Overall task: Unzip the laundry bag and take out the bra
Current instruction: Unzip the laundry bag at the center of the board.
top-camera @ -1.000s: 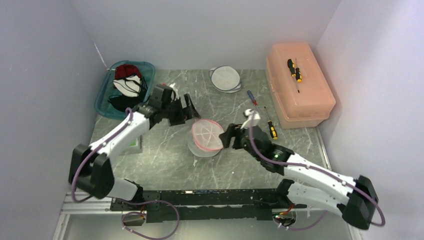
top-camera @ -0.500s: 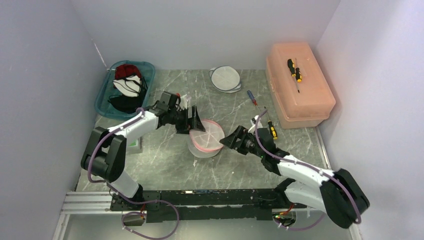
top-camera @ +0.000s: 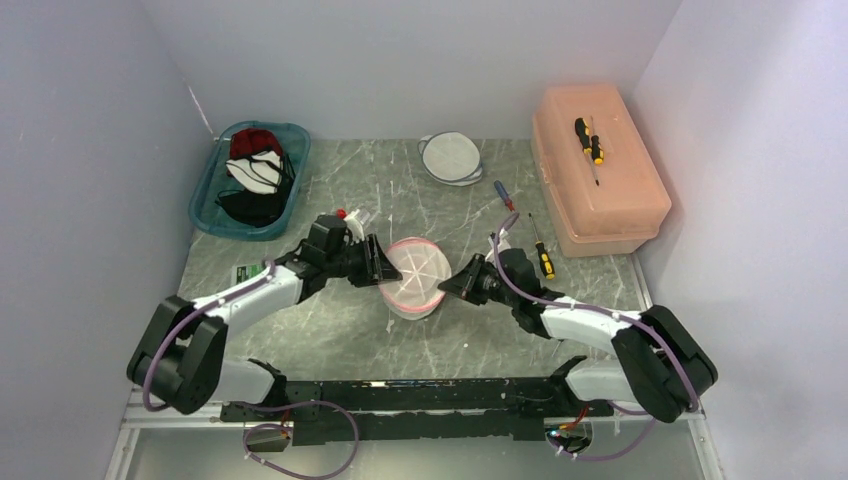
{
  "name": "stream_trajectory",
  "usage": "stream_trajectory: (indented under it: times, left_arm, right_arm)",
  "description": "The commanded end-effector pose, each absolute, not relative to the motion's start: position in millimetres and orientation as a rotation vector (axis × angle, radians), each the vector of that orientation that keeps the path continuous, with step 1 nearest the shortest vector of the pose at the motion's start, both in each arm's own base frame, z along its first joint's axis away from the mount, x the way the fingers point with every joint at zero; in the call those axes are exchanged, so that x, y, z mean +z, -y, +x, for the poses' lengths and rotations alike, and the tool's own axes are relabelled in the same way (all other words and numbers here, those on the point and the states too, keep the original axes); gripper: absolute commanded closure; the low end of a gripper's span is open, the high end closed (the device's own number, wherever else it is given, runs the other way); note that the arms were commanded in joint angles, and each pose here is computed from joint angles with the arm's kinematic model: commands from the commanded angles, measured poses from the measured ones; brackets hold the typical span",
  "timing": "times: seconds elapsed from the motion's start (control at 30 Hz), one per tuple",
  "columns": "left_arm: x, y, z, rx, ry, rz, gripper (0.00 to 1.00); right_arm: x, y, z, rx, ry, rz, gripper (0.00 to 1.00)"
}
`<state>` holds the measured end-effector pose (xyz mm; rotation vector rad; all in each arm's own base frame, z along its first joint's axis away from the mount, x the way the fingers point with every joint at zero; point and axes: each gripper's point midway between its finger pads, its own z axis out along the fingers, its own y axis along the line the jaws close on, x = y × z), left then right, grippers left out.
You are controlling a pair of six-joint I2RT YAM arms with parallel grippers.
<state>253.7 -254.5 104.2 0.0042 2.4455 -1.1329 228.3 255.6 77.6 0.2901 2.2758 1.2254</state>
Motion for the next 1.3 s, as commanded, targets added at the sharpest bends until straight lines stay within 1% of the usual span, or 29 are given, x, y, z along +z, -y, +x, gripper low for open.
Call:
stream_trajectory:
  times: [0.0,0.03,0.1,0.13,0.17,0.27,0.3,0.37,0.53,0.7,0.73,0.77,0.8,0.83,0.87,0.93,1.03,1.07,1.17,1.27]
  left_arm:
    - [135.7,263.4,252.2,-1.206,-2.294,-0.049,0.57]
    - [139.2,263.8,248.7,-1.21,-2.278,-0.056,0.57]
    - [144.4,261.5,240.5,-1.181,-2.268,-0.068,0.57]
    - [147.4,256.8,237.4,-1.147,-2.267,-0.078,0.54]
    - [147.2,247.8,234.7,-1.093,-2.282,-0.106,0.49]
    - [151.4,219.0,228.5,-0.943,-2.292,-0.181,0.29]
    - [152.7,210.7,227.1,-0.903,-2.287,-0.197,0.23]
    - [153.9,197.6,223.6,-0.839,-2.287,-0.221,0.19]
    - [144.2,187.0,214.1,-0.802,-2.319,-0.26,0.18]
    - [136.1,182.2,214.0,-0.767,-2.327,-0.276,0.17]
    - [137.2,182.1,215.1,-0.765,-2.321,-0.27,0.17]
    - [138.4,182.2,215.9,-0.763,-2.316,-0.261,0.17]
    - [139.9,182.6,217.3,-0.761,-2.312,-0.251,0.17]
    - [141.3,183.7,218.4,-0.762,-2.31,-0.243,0.17]
    - [142.0,184.9,219.2,-0.761,-2.312,-0.229,0.17]
    - [142.9,187.3,221.5,-0.758,-2.319,-0.208,0.16]
    - [145.7,189.2,225.4,-0.743,-2.321,-0.171,0.16]
    - [149.0,190.1,227.8,-0.741,-2.311,-0.157,0.15]
    - [161.0,192.9,236.1,-0.728,-2.286,-0.094,0.16]
    - [166.1,190.4,248.2,-0.65,-2.296,-0.052,0.17]
  right_arm:
    - [125.9,-261.7,250.1,1.146,-2.126,0.013,0.98]
    - [131.2,-261.8,251.3,1.118,-2.121,-0.052,1.0]
    - [141.3,-264.5,250.3,1.07,-2.125,-0.208,1.0]
    - [144.5,-265.6,249.4,1.05,-2.138,-0.276,1.0]
    - [146.7,-266.6,247.3,1.034,-2.158,-0.346,1.0]
    - [146.9,-273.2,233.8,1.045,-2.249,-0.562,1.0]
    - [139.3,-273.0,228.7,1.041,-2.295,-0.625,1.0]
    - [122.2,-267.8,226.7,0.991,-2.381,-0.656,1.0]
    - [90.8,-265.1,228.6,0.92,-2.487,-0.702,1.0]
    - [64.5,-245.3,246.4,0.719,-2.563,-0.565,1.0]
    - [65.7,-242.2,250.0,0.695,-2.554,-0.527,0.97]
    - [67.5,-239.5,253.9,0.672,-2.54,-0.489,0.86]
    - [70.8,-236.5,256.7,0.651,-2.527,-0.459,0.71]
    - [75.4,-234.1,259.1,0.634,-2.514,-0.43,0.6]
    - [83.6,-232.1,260.9,0.625,-2.49,-0.412,0.5]
    - [100.5,-229.1,262.7,0.623,-2.447,-0.385,0.39]
    - [132.5,-225.0,260.4,0.627,-2.374,-0.362,0.28]
    - [142.5,-224.5,258.2,0.628,-2.351,-0.364,0.25]
    - [170.6,-228.4,246.7,0.629,-2.267,-0.4,0.25]
    - [193.6,-254.7,227.2,0.634,-2.137,-0.508,0.25]
